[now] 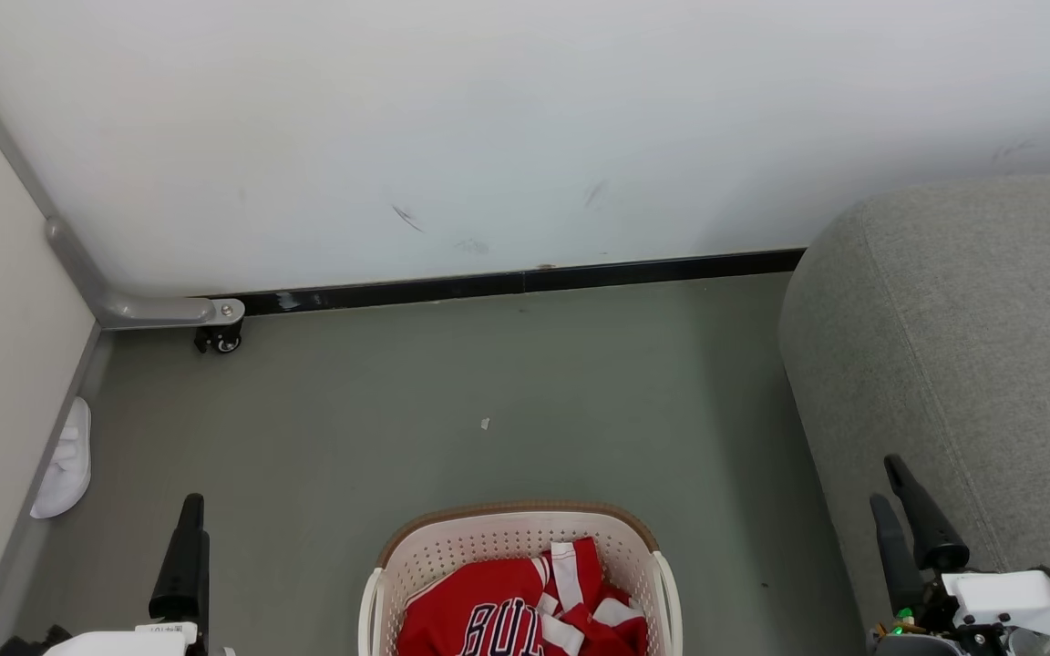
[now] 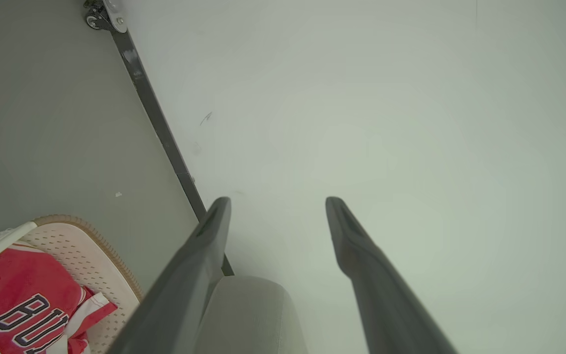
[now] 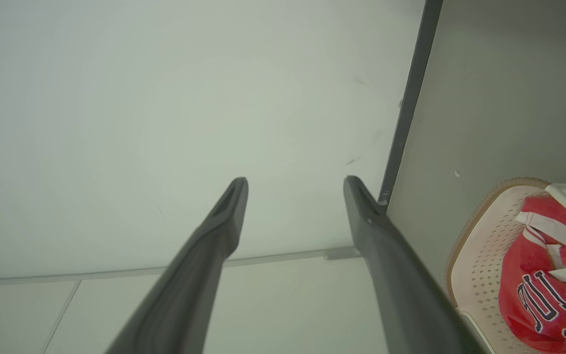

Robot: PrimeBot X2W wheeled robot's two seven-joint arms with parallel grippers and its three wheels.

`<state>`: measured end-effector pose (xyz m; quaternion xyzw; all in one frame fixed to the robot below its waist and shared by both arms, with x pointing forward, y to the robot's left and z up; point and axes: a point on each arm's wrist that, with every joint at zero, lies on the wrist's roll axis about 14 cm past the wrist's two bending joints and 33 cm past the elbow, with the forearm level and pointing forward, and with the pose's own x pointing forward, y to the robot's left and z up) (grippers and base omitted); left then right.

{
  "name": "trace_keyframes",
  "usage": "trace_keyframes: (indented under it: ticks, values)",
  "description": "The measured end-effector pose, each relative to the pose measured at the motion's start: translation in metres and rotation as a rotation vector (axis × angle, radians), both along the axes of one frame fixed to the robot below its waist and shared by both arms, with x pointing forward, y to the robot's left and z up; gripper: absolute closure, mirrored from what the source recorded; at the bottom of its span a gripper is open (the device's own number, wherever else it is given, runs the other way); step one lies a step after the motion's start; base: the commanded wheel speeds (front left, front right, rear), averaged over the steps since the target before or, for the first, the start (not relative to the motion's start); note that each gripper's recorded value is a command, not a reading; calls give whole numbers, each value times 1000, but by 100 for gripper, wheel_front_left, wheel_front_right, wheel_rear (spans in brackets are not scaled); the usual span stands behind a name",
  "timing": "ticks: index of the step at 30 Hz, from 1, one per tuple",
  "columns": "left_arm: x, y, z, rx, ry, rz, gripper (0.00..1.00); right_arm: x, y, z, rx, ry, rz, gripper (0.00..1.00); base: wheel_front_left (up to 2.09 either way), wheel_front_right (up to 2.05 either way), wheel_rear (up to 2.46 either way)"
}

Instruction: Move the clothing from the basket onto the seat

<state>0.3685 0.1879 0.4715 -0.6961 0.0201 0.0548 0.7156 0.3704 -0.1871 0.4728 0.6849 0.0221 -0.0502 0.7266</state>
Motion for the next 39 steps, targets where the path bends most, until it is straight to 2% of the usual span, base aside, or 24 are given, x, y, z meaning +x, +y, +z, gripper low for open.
trace_keyframes:
  ticks: [23, 31, 39]
  values:
    - [3, 6, 21, 258, -60, -4, 0, 9, 6, 26, -274, -85, 45, 0, 0, 0, 0]
    - [2, 6, 25, 454, -77, -42, 0, 11, 9, 33, -390, -113, 56, 0, 0, 0, 0]
    - [3, 0, 31, 606, -105, -63, 0, 18, 13, 49, -569, -175, 80, 0, 0, 0, 0]
